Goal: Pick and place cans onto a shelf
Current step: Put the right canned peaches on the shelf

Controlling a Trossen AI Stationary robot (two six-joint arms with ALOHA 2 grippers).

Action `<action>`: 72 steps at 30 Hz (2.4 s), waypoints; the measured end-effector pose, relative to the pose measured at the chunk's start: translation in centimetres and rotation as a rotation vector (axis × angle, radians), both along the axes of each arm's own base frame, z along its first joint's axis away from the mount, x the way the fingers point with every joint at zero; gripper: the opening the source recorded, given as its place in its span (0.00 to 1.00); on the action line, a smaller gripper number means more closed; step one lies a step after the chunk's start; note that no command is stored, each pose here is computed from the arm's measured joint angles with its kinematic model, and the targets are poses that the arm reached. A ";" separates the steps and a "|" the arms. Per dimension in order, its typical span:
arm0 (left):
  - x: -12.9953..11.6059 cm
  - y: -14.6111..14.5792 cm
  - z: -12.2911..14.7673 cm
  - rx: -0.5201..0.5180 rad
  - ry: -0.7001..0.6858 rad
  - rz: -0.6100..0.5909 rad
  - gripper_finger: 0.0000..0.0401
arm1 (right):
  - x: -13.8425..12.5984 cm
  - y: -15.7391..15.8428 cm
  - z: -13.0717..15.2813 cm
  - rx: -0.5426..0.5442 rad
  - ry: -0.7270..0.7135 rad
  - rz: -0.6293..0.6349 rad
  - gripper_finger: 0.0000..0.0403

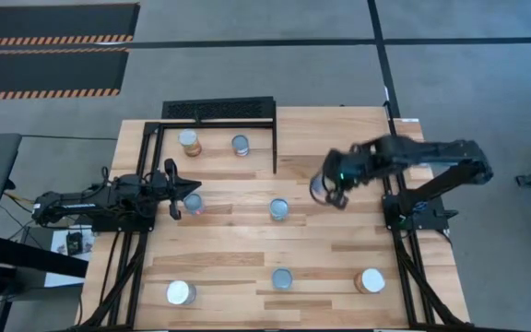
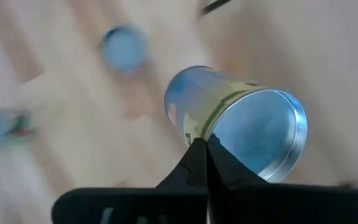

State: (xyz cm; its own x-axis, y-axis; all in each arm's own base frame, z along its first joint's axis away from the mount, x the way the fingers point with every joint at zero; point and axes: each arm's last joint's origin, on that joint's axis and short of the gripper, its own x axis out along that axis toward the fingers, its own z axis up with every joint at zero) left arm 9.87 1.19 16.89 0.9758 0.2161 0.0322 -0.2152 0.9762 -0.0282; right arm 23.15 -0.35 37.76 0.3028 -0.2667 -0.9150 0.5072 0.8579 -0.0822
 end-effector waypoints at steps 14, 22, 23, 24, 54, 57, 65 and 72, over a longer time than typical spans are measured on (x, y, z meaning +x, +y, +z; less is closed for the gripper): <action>0.0 0.0 0.0 0.022 0.009 0.007 0.00 | -2.8 -15.9 4.1 -0.199 0.233 -0.082 0.00; 0.0 0.0 0.0 0.017 0.008 0.009 0.00 | -7.1 -21.2 3.2 -0.135 0.325 -0.132 0.00; 0.0 0.0 0.0 0.016 0.008 0.009 0.00 | -7.6 -21.7 3.2 -0.131 0.329 -0.145 0.00; 0.0 0.0 0.0 0.016 0.008 0.009 0.00 | -8.0 -22.1 3.2 -0.130 0.327 -0.153 0.00; 0.0 0.0 0.0 0.012 0.008 0.009 0.00 | -10.9 -24.1 0.8 -0.021 0.375 -0.162 0.00; 0.0 0.0 -0.1 0.011 0.010 0.009 0.00 | -10.9 -24.2 0.8 -0.022 0.372 -0.162 0.00; 0.0 0.0 -0.1 0.011 0.010 0.008 0.00 | -10.3 -25.1 -0.4 0.021 0.401 -0.178 0.00; 0.0 0.0 -0.1 0.004 0.008 0.008 0.00 | -10.3 -24.8 -0.2 0.015 0.400 -0.180 0.01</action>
State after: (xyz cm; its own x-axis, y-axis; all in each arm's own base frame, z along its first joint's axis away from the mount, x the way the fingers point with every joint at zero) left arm 9.87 1.21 16.82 0.9742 0.2241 0.0253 -0.2235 0.9744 -0.0226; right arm 12.88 -25.19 37.60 -0.1264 -0.2689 -0.9548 0.5795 0.7613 -0.2911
